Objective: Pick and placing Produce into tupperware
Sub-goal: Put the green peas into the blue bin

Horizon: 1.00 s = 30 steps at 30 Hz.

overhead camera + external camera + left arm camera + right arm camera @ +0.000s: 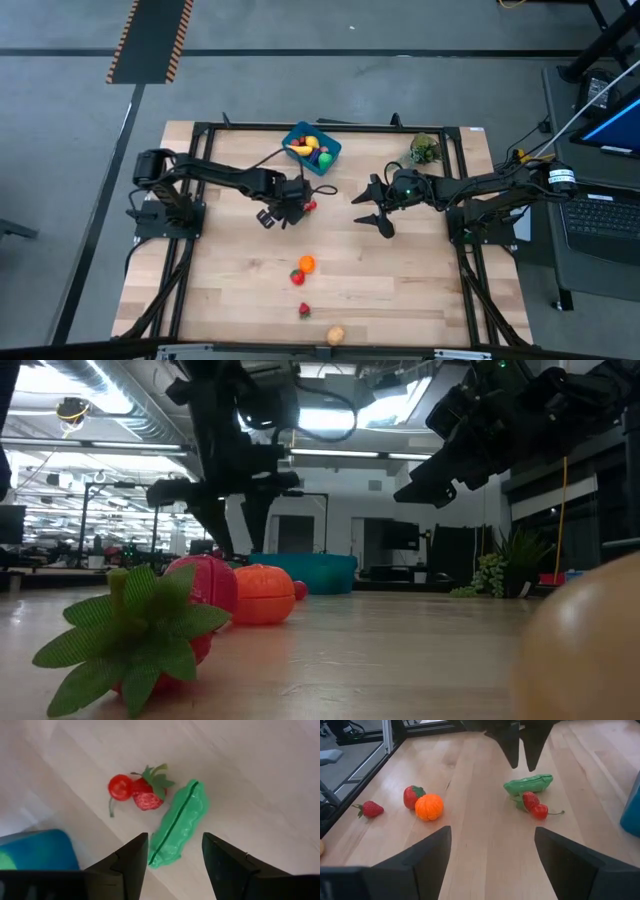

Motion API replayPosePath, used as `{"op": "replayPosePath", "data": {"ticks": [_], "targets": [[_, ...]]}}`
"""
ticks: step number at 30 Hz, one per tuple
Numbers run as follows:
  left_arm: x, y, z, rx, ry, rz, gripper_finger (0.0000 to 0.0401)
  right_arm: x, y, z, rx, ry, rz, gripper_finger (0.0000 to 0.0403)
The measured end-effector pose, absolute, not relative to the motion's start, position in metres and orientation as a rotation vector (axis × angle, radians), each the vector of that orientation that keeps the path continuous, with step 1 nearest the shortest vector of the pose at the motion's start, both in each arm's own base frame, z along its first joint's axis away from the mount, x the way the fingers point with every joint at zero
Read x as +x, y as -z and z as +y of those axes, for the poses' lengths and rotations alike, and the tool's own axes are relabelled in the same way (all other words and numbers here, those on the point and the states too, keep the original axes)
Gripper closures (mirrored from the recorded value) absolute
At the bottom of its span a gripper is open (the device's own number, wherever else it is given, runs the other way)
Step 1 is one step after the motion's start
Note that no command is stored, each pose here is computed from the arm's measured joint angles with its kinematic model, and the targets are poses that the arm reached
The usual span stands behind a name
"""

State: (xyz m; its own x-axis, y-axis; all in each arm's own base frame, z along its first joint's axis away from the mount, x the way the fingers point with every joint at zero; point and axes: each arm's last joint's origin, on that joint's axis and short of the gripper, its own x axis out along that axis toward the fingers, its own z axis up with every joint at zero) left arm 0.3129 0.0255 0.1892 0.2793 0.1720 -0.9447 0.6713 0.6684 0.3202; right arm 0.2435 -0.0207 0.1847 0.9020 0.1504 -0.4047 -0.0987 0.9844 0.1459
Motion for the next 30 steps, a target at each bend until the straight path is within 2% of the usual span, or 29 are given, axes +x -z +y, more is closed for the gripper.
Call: {"op": "replayPosePath", "data": {"ticks": [18, 30], "targets": [[0.318, -0.187, 0.045, 0.781, 0.395, 1.214, 0.0254, 0.243, -0.183, -0.021, 0.126, -0.129, 0.446, 0.0114], [0.325, -0.156, 0.046, 0.752, 0.443, 1.309, 0.0271, 0.242, -0.182, -0.02, 0.129, -0.129, 0.457, 0.0114]]}}
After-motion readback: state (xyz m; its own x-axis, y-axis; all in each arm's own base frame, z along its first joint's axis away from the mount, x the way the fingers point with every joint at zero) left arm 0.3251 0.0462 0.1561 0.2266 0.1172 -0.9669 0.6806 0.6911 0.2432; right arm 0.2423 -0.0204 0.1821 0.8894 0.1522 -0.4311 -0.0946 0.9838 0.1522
